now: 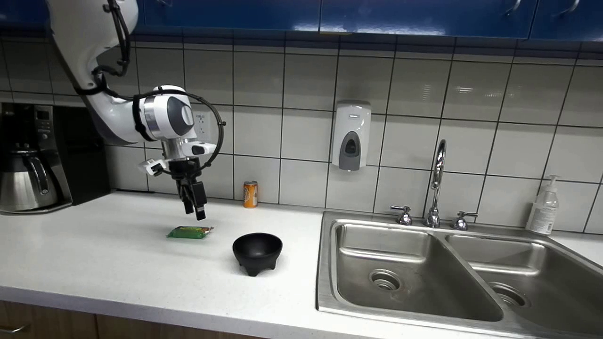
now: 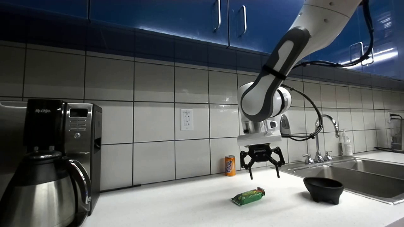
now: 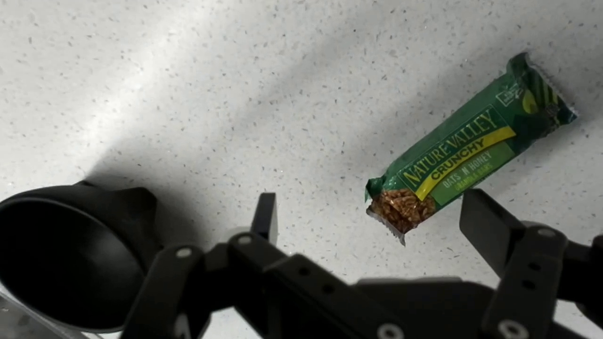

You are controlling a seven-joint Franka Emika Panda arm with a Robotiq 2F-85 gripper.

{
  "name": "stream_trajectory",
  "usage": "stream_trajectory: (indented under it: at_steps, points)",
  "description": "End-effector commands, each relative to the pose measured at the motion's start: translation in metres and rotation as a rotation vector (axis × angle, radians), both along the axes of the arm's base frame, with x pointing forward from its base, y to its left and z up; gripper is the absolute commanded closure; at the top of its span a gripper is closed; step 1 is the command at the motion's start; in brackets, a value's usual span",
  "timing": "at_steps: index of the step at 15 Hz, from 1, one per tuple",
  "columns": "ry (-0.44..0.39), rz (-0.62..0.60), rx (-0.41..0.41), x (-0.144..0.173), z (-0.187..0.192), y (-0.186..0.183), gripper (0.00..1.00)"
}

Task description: Put the chocolate bar inside the black bowl

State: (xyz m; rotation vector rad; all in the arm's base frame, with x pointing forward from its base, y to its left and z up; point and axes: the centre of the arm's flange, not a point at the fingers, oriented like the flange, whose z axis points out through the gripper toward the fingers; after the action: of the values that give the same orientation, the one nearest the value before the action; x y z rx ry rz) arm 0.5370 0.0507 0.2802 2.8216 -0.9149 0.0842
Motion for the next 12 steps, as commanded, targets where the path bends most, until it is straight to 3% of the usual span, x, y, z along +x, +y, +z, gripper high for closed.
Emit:
stream_trajectory:
  at_steps: [1,12]
  points:
    - [-0.022,-0.057,0.001,0.015,-0.009,0.005,0.0]
    - [-0.038,-0.157,0.021,0.031,-0.037,0.019,0.0]
